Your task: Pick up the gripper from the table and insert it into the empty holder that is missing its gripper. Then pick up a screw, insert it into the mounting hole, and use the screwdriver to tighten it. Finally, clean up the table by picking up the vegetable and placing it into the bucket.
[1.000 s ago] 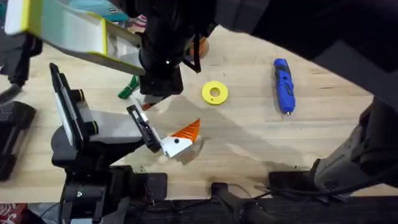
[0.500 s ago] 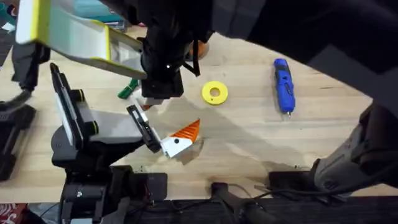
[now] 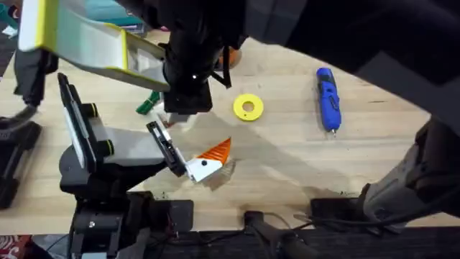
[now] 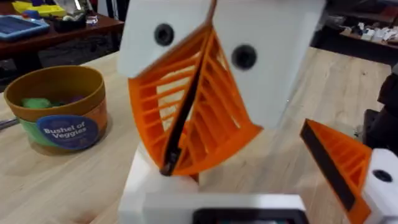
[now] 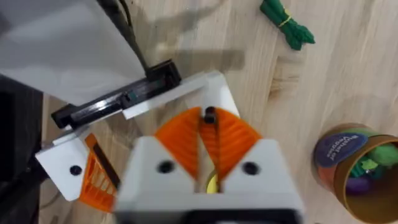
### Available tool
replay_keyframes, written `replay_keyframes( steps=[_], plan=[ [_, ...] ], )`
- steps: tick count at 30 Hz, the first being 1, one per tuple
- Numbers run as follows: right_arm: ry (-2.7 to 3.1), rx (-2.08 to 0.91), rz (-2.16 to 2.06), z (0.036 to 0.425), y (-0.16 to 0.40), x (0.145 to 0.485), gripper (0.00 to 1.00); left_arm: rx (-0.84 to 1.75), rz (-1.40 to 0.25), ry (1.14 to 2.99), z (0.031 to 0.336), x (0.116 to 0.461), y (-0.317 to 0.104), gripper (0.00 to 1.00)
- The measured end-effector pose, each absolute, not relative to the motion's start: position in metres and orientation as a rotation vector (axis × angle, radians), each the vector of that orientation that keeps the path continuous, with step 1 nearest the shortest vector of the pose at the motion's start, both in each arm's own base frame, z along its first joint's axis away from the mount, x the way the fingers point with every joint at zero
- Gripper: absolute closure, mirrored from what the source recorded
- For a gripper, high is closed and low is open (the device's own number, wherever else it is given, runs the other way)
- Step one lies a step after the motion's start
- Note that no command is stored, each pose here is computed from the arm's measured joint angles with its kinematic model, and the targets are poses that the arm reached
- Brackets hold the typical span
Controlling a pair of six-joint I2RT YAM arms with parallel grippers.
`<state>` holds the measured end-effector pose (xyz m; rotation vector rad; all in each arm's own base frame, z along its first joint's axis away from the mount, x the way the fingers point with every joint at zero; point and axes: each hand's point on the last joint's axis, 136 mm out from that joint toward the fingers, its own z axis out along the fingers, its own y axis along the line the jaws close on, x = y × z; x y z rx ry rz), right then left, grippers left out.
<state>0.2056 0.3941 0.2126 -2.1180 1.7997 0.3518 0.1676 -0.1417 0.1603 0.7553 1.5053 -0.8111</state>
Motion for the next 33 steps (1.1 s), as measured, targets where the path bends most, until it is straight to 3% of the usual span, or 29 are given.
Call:
replay_keyframes(
  steps=[5,6,7,25,33],
  plan=[
    [1.799,-2.122,0.351,0.212,0.394,0.205,0.171,0.754,-0.813,1.506,0.16,0.168,-0.142,0.014],
    [1.794,-2.125,0.347,0.212,0.394,0.205,0.05,0.754,-0.812,1.506,0.16,0.168,-0.142,0.014],
    [1.795,-2.125,0.345,0.212,0.394,0.206,0.018,0.754,-0.812,1.506,0.16,0.168,-0.142,0.014],
    [1.832,-2.094,0.337,0.213,0.384,0.217,0.005,0.754,-0.812,1.506,0.16,0.168,-0.142,0.015],
    [1.853,-1.95,0.382,0.264,0.343,0.23,0.005,0.754,-0.812,1.506,0.16,0.168,-0.142,0.015]
  ],
)
